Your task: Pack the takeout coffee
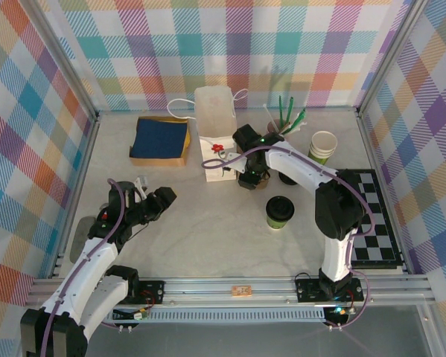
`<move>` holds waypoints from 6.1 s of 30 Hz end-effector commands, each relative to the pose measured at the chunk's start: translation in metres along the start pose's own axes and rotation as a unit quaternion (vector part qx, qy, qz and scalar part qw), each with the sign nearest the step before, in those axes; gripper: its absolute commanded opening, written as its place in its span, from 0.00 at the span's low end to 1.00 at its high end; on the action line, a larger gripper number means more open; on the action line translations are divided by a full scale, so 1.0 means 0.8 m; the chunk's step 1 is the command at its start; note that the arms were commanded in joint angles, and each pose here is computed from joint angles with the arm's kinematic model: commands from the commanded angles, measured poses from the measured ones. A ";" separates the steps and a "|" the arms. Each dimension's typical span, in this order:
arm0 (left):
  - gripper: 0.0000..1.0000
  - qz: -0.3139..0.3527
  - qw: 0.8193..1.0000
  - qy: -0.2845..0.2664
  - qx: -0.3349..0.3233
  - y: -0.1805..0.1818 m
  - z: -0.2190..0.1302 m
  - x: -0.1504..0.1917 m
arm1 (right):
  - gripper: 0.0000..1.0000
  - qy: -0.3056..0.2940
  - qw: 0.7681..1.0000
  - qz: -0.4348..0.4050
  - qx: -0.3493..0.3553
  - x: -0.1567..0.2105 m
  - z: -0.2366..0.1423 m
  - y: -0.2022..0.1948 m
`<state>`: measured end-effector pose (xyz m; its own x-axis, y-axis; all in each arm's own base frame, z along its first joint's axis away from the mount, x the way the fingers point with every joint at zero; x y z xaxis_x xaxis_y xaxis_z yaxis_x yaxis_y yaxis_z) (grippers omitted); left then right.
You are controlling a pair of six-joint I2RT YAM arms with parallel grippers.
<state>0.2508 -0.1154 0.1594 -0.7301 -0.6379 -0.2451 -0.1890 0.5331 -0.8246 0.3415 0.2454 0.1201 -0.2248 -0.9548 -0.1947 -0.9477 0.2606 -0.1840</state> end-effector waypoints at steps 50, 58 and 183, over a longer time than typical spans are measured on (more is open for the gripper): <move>0.55 0.019 1.000 -0.025 0.003 -0.016 -0.015 -0.015 | 0.00 -0.061 0.950 -0.025 0.304 -0.059 -0.166 -0.041; 0.55 0.034 0.999 -0.030 0.006 -0.020 -0.020 -0.016 | 0.00 -0.057 0.960 -0.019 0.272 -0.054 -0.122 0.006; 0.52 0.126 0.989 0.068 -0.018 -0.053 0.230 0.086 | 0.00 -0.222 0.916 0.106 0.317 -0.064 -0.224 -0.034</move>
<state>0.3330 -0.2858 0.0998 -0.8251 -0.4221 -0.3757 0.0191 0.6437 -0.7651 0.3358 0.2612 0.2738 -0.1526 -0.8423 -0.5169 -0.5768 0.5006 -0.6455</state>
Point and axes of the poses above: each hand's point on the last joint's axis, 136 mm out from that joint toward the fingers, its own z axis out along the fingers, its own y axis along the line the jaws close on, x = y × z, the point moved 1 cm from there along -z, back along the fingers, and after that the axes turned 4 degrees about -z, right-handed, at the moved point
